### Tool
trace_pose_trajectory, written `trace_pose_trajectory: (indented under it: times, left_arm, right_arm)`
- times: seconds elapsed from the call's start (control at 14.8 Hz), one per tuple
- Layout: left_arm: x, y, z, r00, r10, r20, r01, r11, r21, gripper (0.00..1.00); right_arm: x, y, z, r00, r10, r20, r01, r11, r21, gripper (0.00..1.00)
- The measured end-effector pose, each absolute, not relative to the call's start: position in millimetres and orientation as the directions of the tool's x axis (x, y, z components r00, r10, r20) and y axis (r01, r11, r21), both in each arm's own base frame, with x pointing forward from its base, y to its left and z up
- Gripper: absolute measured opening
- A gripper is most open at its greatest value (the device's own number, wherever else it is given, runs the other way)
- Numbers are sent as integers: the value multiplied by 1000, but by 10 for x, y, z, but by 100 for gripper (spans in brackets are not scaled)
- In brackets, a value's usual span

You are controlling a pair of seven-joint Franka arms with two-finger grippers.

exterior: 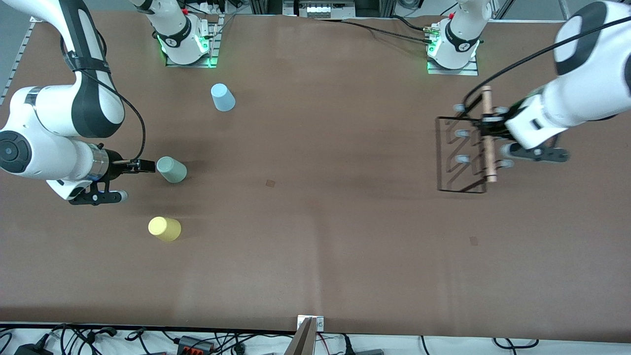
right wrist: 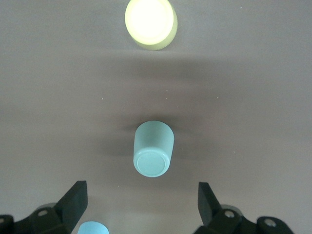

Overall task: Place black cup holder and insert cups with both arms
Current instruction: 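Carry the rack toward the table middle while the right gripper approaches the teal cup, then set the rack down with the left gripper while the right gripper grasps the teal cup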

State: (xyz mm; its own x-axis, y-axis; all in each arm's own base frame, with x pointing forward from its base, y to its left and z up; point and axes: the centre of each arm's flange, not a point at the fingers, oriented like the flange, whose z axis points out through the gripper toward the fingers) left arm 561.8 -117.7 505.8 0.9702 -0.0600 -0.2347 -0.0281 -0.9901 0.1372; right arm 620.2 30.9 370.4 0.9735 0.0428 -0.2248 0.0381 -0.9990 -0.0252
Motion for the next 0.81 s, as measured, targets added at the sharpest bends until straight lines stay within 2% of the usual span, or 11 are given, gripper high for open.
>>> trace_pose_trajectory:
  times: [0.2,0.47,0.81]
  left_arm:
    - [5661,-1989,4921,960,-29,-280,15,-988,156,16]
    - [5522,-3086,4622,961,-22,-275,31,-982,186,16]
    - [5340,-3850,4207,960,-5,-281,60,-973,223,16]
  right_arm:
    - [6042,302,3505,985,37,-168,33,-999,-23,100]
    - [5717,296,3129,989,24,-146,21,-1000,-19,100]
    - [5557,535,2916,988,9,-157,7,-1000,-9,100]
